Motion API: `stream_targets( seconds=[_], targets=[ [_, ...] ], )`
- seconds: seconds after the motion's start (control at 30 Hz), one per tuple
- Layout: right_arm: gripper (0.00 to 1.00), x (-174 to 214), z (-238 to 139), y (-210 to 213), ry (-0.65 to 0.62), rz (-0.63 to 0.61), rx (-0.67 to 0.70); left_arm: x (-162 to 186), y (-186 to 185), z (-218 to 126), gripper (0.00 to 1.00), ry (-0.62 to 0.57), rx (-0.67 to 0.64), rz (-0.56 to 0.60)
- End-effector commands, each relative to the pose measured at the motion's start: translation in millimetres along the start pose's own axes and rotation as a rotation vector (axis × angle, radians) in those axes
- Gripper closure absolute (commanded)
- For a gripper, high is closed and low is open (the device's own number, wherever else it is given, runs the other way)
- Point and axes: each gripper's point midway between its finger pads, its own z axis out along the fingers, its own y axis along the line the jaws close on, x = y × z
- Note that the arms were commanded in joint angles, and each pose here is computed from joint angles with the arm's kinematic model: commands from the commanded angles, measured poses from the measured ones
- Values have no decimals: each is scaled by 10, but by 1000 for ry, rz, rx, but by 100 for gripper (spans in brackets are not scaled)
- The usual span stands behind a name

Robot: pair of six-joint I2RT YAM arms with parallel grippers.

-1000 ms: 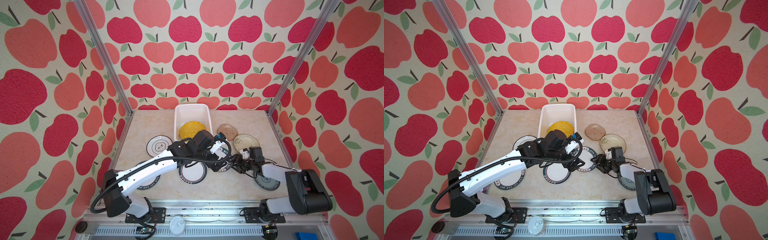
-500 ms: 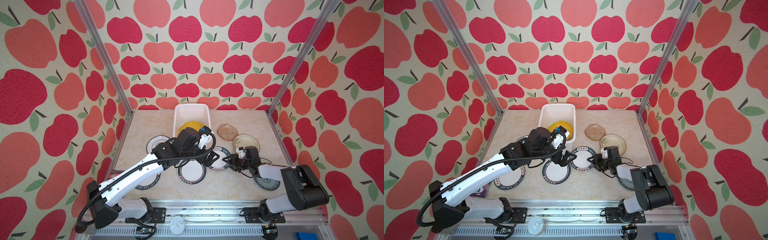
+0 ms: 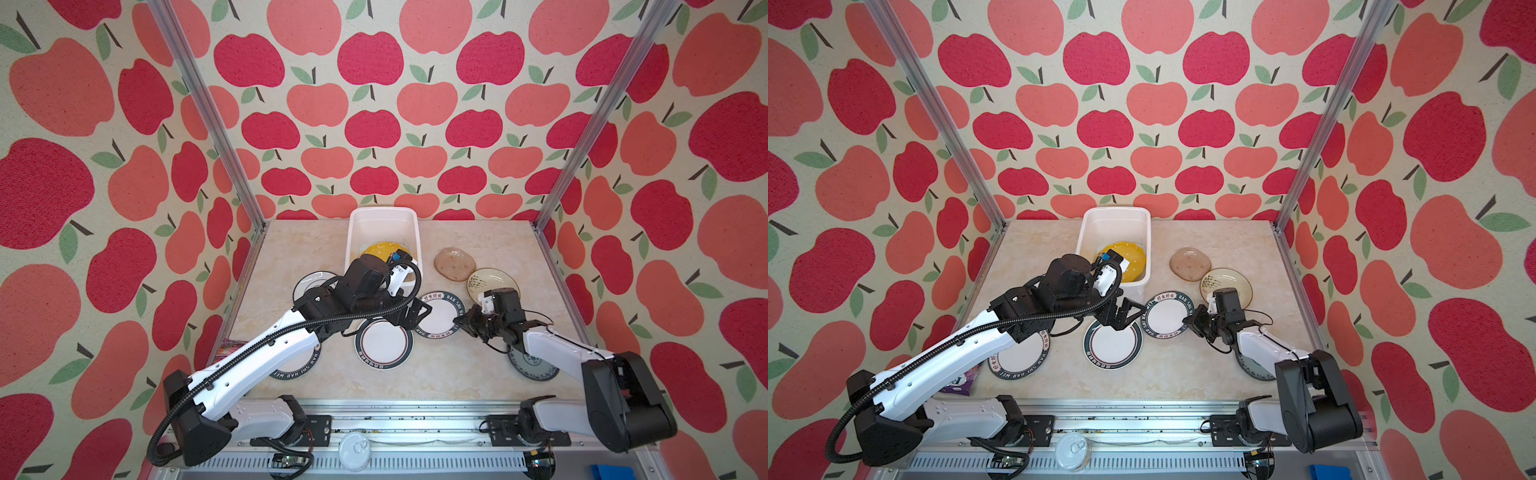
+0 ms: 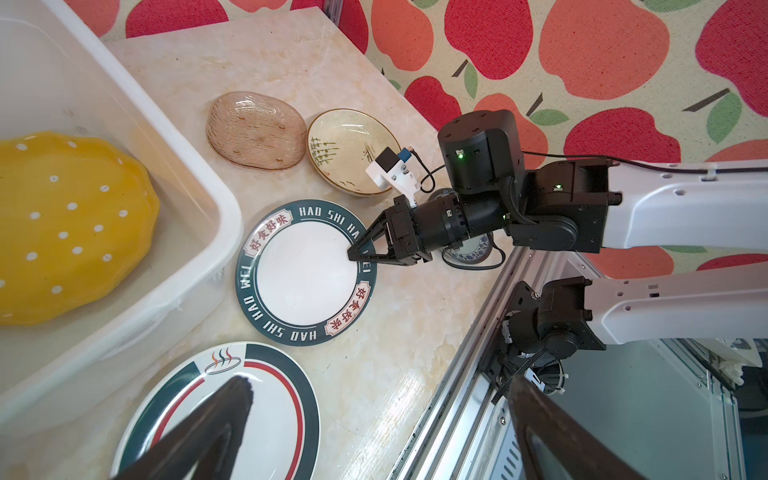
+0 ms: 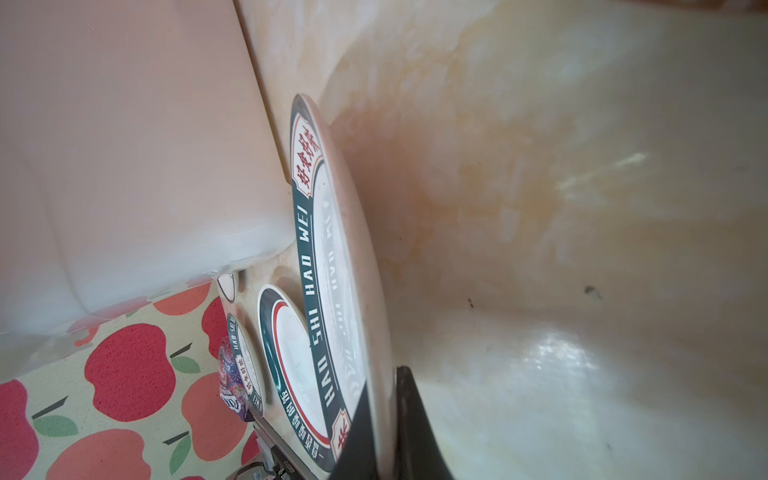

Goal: Place the plates into the plastic bin on the countertop

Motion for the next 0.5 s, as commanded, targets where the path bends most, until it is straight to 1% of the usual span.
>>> stream_targets(
  seconds=[0.0,0.07,0.17,0.27,0.33,0.4,0.47],
  targets=[
    [100,-38,-86,70,-17,-21,27,-104,63,-153,1,-57,-29,-17],
    [100,-33,-147,86,-15,-17,48,-142,103,-219,1,-79,-42,-29],
    [100,-13,-388,89,-27,-16,130,-197,200,-347,1,-118,-89,-55],
    [100,-20,-795,134,-78,-36,228,-261,381,-490,1,-178,-155,-110],
    [100,-53,-1116,244,-132,-76,269,-314,503,-646,1,-240,-193,-168],
    [100,-108,-1459,442,-197,-119,282,-344,639,-747,1,-288,-212,-239],
    [100,-144,-1718,645,-239,-132,271,-370,740,-843,1,-324,-223,-285]
  ],
)
